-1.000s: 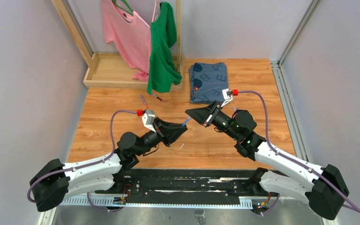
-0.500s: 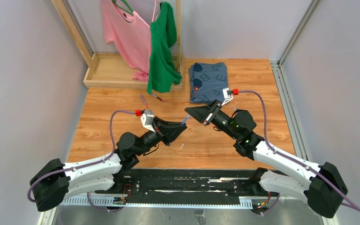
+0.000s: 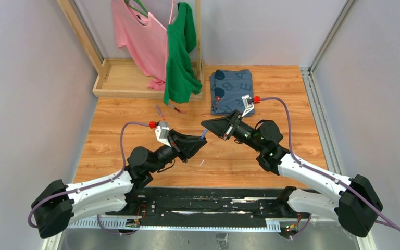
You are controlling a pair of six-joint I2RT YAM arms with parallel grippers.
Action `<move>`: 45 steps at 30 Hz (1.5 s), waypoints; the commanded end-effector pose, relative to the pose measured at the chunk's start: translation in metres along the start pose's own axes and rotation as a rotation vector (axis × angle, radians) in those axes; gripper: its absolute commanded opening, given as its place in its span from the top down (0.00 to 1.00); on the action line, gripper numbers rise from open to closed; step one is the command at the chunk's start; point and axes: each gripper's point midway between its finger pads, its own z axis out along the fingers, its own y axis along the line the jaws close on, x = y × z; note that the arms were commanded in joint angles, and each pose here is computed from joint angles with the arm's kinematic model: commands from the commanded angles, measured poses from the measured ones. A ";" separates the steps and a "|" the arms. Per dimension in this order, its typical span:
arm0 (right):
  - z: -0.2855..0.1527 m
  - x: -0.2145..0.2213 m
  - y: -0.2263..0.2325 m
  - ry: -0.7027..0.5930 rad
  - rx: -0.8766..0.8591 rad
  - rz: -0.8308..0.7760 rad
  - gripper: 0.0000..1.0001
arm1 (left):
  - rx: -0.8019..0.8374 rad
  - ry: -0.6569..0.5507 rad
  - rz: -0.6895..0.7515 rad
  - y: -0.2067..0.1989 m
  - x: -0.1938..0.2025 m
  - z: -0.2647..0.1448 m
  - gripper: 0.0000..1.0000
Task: Insert the pens into the pen caps
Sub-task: Insert the pen cap onto the pen.
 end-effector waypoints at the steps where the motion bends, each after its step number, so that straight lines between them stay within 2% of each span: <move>1: -0.015 0.064 0.010 0.266 -0.087 0.020 0.99 | 0.106 -0.153 0.010 -0.034 -0.057 0.013 1.00; 14: -0.031 0.091 -0.024 0.336 0.058 0.021 0.99 | 0.004 -0.246 0.054 -0.019 -0.083 0.020 1.00; 24: -0.040 0.127 -0.047 0.425 0.118 -0.001 0.99 | 0.015 -0.276 0.080 -0.025 -0.099 0.032 1.00; 36: -0.071 0.161 -0.051 0.633 0.101 -0.018 0.99 | 0.001 -0.286 0.072 -0.023 -0.109 0.029 1.00; 45: -0.093 0.176 -0.058 0.708 0.081 -0.053 0.99 | -0.019 -0.330 0.017 -0.021 -0.123 0.027 1.00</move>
